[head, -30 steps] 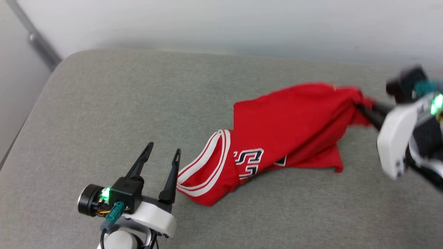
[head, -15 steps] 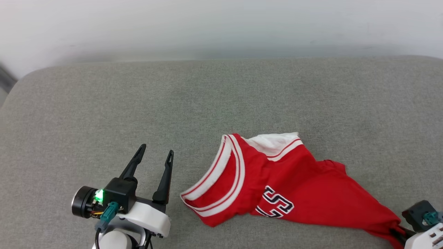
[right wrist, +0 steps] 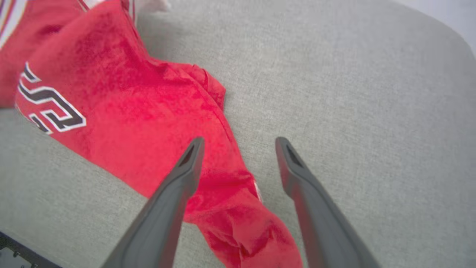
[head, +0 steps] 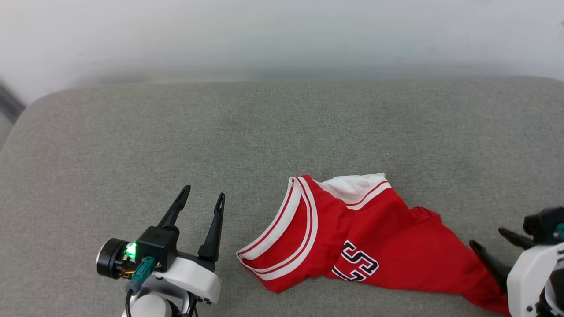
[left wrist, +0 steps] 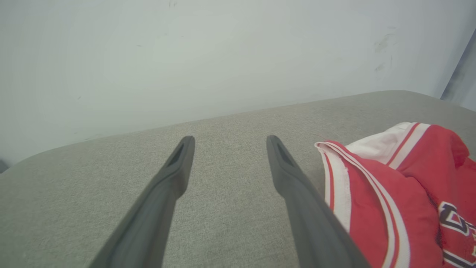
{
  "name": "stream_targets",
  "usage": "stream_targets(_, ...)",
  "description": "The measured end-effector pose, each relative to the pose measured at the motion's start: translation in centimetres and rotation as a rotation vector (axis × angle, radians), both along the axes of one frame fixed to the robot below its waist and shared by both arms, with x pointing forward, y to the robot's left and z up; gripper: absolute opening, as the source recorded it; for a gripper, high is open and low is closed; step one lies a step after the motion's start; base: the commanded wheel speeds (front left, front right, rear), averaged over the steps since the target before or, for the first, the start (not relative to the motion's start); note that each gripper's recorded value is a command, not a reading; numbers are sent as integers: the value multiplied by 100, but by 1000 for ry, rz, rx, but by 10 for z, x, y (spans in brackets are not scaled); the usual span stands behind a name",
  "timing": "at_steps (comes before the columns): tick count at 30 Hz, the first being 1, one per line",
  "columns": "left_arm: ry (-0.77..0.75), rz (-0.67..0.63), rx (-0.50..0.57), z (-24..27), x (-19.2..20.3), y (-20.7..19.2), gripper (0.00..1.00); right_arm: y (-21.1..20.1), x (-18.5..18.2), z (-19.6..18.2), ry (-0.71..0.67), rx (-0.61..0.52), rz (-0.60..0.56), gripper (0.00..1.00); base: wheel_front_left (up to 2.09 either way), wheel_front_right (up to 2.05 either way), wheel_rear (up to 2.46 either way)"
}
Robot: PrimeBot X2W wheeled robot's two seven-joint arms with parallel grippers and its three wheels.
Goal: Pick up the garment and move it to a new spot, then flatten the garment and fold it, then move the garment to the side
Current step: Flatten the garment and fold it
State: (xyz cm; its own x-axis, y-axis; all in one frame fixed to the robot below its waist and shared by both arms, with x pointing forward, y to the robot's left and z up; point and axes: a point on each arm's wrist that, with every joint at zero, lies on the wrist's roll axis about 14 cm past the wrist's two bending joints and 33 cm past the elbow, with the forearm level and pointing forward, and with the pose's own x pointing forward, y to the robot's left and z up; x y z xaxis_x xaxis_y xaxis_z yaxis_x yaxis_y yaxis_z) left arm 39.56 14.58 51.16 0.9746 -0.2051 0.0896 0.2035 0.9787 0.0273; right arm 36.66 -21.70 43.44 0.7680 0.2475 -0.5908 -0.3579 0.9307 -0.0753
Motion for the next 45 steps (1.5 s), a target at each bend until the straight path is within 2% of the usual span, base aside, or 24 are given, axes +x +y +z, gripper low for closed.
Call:
stream_targets(6, -8, 9, -5, 3, -4, 2, 100, 28, 18, 59, -69, 43, 76, 100, 0, 0, 0)
stream_targets(14, -6, 27, -14, 3, 0, 7, 100, 106, 44, 79, 85, 38, 272, 100, 0, 0, 0)
stream_targets(16, 3, 32, -15, 0, 1, 10, 100, 123, 52, 71, 155, 21, 308, 100, 0, 0, 0)
stream_targets(20, 19, 51, -17, -5, 3, 15, 100, 140, 75, 51, 243, -107, 363, 100, 0, 0, 0)
stream_targets(27, 61, 125, -18, -17, -1, 37, 100, 164, 95, -7, 387, -223, 438, 100, 0, 0, 0)
stream_targets(31, 94, 174, -9, -27, -6, 53, 100, 169, 97, -49, 478, -273, 471, 100, 0, 0, 0)
stream_targets(36, 116, 202, -5, -33, -9, 61, 100, 177, 104, -67, 494, -275, 493, 100, 0, 0, 0)
stream_targets(37, 116, 202, -5, -33, -9, 61, 100, 177, 104, -67, 494, -275, 493, 62, 0, 0, 0)
stream_targets(38, 121, 206, -6, -34, -9, 62, 100, 179, 107, -69, 484, -269, 497, 13, 0, 0, 0)
stream_targets(39, 122, 206, -7, -35, -9, 61, 100, 180, 108, -69, 476, -261, 497, 0, 0, 0, 0)
stream_targets(41, 122, 204, -7, -35, -8, 61, 100, 182, 108, -67, 468, -245, 497, 0, 0, 0, 0)
stream_targets(45, 111, 190, -6, -32, -7, 56, 100, 193, 111, -53, 402, -143, 485, 0, 0, 0, 0)
